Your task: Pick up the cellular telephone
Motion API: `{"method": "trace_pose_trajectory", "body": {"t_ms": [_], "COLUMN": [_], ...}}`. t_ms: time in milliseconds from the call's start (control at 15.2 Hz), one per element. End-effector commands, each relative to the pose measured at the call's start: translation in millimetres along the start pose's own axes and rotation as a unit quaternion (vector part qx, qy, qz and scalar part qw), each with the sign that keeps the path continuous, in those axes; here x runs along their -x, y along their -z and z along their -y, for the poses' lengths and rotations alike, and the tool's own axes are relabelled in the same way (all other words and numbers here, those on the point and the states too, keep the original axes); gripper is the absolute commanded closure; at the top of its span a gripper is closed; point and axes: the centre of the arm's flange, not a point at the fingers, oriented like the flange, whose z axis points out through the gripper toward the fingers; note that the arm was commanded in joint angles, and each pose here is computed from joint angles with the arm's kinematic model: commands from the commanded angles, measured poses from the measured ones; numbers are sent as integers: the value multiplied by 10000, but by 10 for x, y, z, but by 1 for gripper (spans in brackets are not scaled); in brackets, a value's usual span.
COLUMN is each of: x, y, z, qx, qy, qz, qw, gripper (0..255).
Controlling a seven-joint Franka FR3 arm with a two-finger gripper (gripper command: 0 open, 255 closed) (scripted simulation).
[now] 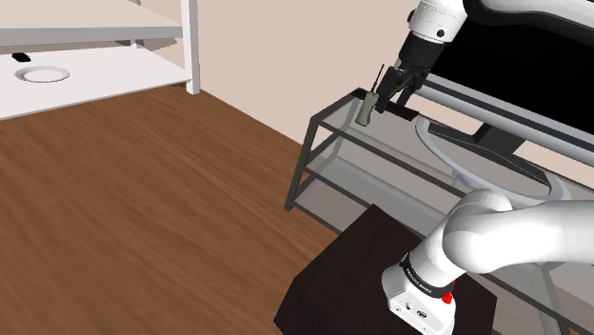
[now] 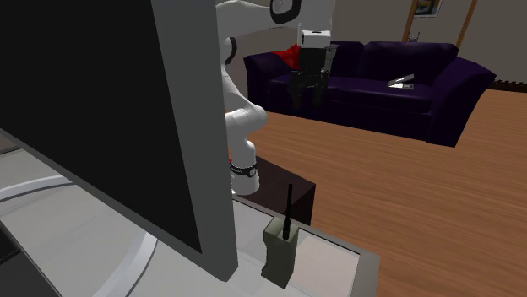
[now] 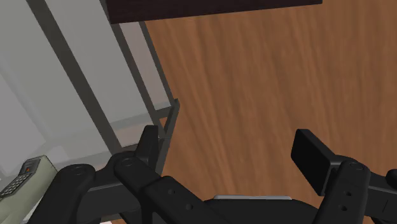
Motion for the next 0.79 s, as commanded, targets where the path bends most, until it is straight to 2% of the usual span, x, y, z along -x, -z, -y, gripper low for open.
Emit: {"method": "trace_pose_trajectory", "body": {"t_ms": [0, 726], "x": [0, -638], "y": [0, -375], "z": [0, -1262], "qx": [0, -58], "qy": [0, 673], "qz": [0, -32], "qw": [10000, 9977], "gripper": [0, 0]}}
